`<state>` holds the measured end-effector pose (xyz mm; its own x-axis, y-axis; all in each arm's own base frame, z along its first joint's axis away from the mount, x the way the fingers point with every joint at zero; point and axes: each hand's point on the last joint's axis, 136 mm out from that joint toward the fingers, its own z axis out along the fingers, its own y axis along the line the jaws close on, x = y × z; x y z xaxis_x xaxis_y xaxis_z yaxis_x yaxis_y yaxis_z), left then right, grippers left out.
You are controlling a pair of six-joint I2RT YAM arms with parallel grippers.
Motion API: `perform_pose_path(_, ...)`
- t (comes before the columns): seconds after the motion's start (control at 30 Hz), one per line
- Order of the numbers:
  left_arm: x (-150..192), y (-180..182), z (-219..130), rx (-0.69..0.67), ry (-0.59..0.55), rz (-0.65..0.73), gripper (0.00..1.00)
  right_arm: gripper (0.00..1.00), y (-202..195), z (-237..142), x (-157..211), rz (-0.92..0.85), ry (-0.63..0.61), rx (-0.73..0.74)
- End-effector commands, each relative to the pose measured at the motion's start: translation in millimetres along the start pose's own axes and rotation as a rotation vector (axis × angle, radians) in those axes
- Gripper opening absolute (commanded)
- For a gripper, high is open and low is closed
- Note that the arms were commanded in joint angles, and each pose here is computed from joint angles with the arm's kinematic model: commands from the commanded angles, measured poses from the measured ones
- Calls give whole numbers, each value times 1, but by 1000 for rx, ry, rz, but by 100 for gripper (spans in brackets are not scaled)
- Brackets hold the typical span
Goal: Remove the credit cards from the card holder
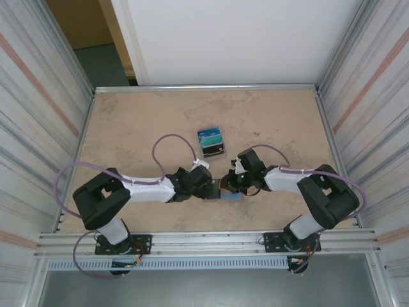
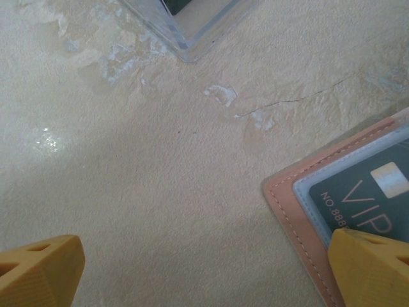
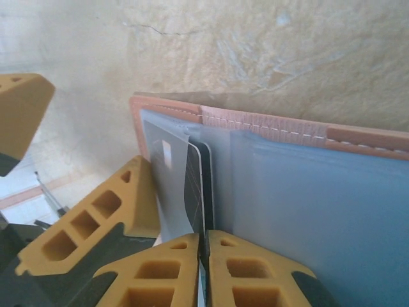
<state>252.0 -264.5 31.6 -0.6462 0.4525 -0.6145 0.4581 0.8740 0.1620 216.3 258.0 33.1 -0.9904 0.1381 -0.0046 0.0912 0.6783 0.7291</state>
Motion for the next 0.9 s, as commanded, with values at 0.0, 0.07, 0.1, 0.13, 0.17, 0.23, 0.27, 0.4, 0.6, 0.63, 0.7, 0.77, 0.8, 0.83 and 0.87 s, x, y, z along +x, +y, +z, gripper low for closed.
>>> perform_pose_path(0.0, 17, -1, 4, -19, 64, 41, 99, 8, 21, -6, -4, -22, -10, -99)
perform_pose_path(0.07, 16, -2, 4, -20, 63, 43, 99, 8, 19, -6, -4, -20, -12, -99)
perform_pose_path(0.1, 16, -2, 3, -20, 62, 45, 99, 7, 19, -5, -4, -20, -11, -99)
perform_pose_path(0.13, 16, -2, 3, -20, 62, 46, 99, 7, 18, -4, -4, -18, -10, -96)
perform_pose_path(0.17, 15, -3, 3, -19, 61, 47, 99, 7, 16, -3, -4, -14, -8, -95)
perform_pose_path(0.23, 15, -3, 3, -18, 60, 48, 99, 8, 15, -1, -4, -12, -3, -96)
perform_pose_path(0.27, 15, -3, 3, -20, 61, 49, 99, 8, 14, 0, -4, -10, -1, -97)
perform_pose_path(0.4, 15, -4, 3, -17, 62, 49, 99, 8, 12, 5, -4, -5, 8, -98)
perform_pose_path(0.6, 16, -4, 3, -22, 63, 47, 99, 1, 8, 4, -6, 2, -2, -94)
perform_pose_path(0.63, 15, -3, 3, -24, 63, 47, 99, 0, 6, 3, -7, 5, -5, -92)
perform_pose_path(0.7, 15, -3, 3, -25, 65, 48, 99, 0, 3, 0, -7, 8, -11, -87)
perform_pose_path(0.77, 16, -3, 3, -28, 68, 48, 99, 0, -1, -2, -9, 11, -19, -74)
perform_pose_path(0.8, 17, -3, 4, -29, 70, 49, 99, 0, -4, -4, -9, 13, -21, -64)
perform_pose_path(0.83, 17, -3, 4, -29, 73, 52, 99, 0, -7, -5, -10, 12, -23, -54)
perform_pose_path(0.87, 17, -3, 4, -26, 75, 52, 99, 0, -10, -6, -10, 14, -23, -41)
